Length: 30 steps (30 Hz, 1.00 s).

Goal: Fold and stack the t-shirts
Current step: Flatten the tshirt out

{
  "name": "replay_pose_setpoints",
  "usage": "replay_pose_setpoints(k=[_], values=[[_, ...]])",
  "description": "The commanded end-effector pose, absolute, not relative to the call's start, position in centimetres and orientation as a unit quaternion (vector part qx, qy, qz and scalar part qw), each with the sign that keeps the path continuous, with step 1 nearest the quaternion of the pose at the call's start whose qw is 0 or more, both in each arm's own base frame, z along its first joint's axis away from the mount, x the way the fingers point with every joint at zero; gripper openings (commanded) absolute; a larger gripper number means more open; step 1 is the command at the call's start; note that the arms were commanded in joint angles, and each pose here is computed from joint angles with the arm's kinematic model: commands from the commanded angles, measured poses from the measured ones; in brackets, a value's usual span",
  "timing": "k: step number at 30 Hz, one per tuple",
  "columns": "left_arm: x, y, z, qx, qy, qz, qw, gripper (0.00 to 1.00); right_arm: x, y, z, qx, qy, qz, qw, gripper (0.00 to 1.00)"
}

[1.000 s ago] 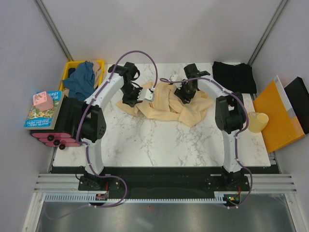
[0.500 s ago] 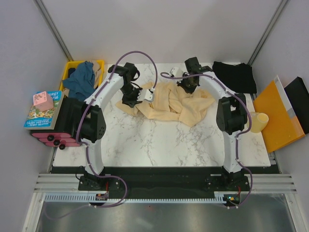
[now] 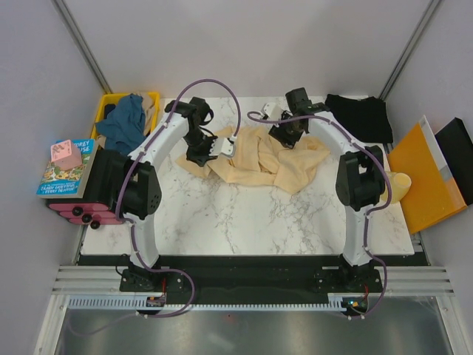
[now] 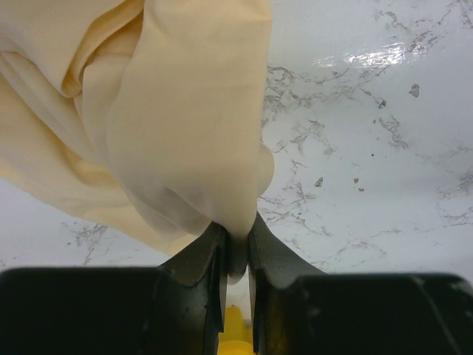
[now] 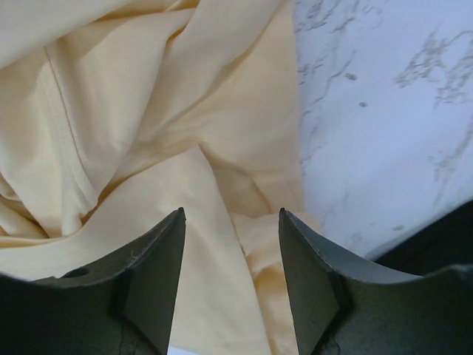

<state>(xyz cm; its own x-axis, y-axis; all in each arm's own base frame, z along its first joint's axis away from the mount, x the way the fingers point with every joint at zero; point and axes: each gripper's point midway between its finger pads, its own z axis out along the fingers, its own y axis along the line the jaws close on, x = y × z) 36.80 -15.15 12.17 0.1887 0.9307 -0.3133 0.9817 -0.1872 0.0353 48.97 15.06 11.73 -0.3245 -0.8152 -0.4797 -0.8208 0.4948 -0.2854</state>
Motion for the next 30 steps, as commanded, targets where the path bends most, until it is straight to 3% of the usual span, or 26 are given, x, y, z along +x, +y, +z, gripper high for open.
replay_pose_setpoints(k=[1, 12, 18, 24, 26, 27, 28, 30], values=[[34.7, -14.5, 14.3, 0.756, 0.635, -0.115, 0.108, 0.21, 49.7, 16.6, 8.9, -0.489, 0.820, 0.045, 0.293, 0.61], [34.9, -14.2, 14.5, 0.755, 0.639, -0.106, 0.107, 0.20, 50.2, 17.5, 5.8, -0.488, 0.826, 0.067, 0.275, 0.61], [35.1, -14.3, 14.5, 0.754, 0.639, -0.106, 0.110, 0.20, 49.9, 17.1, 4.2, -0.488, 0.831, 0.065, 0.258, 0.50], [35.3, -14.3, 14.5, 0.757, 0.637, -0.101, 0.110, 0.20, 49.6, 16.9, 3.5, -0.488, 0.834, 0.067, 0.249, 0.48], [35.4, -14.2, 14.4, 0.757, 0.636, -0.101, 0.109, 0.20, 49.6, 16.9, 3.6, -0.490, 0.833, 0.066, 0.249, 0.38], [35.4, -14.2, 14.4, 0.758, 0.635, -0.100, 0.110, 0.20, 49.7, 16.8, 3.8, -0.489, 0.833, 0.063, 0.249, 0.15], [35.4, -14.1, 14.4, 0.758, 0.636, -0.099, 0.110, 0.20, 49.9, 16.6, 4.2, -0.488, 0.834, 0.056, 0.253, 0.03], [35.4, -14.2, 14.3, 0.758, 0.635, -0.101, 0.109, 0.20, 50.4, 16.4, 5.4, -0.484, 0.833, 0.043, 0.265, 0.00]])
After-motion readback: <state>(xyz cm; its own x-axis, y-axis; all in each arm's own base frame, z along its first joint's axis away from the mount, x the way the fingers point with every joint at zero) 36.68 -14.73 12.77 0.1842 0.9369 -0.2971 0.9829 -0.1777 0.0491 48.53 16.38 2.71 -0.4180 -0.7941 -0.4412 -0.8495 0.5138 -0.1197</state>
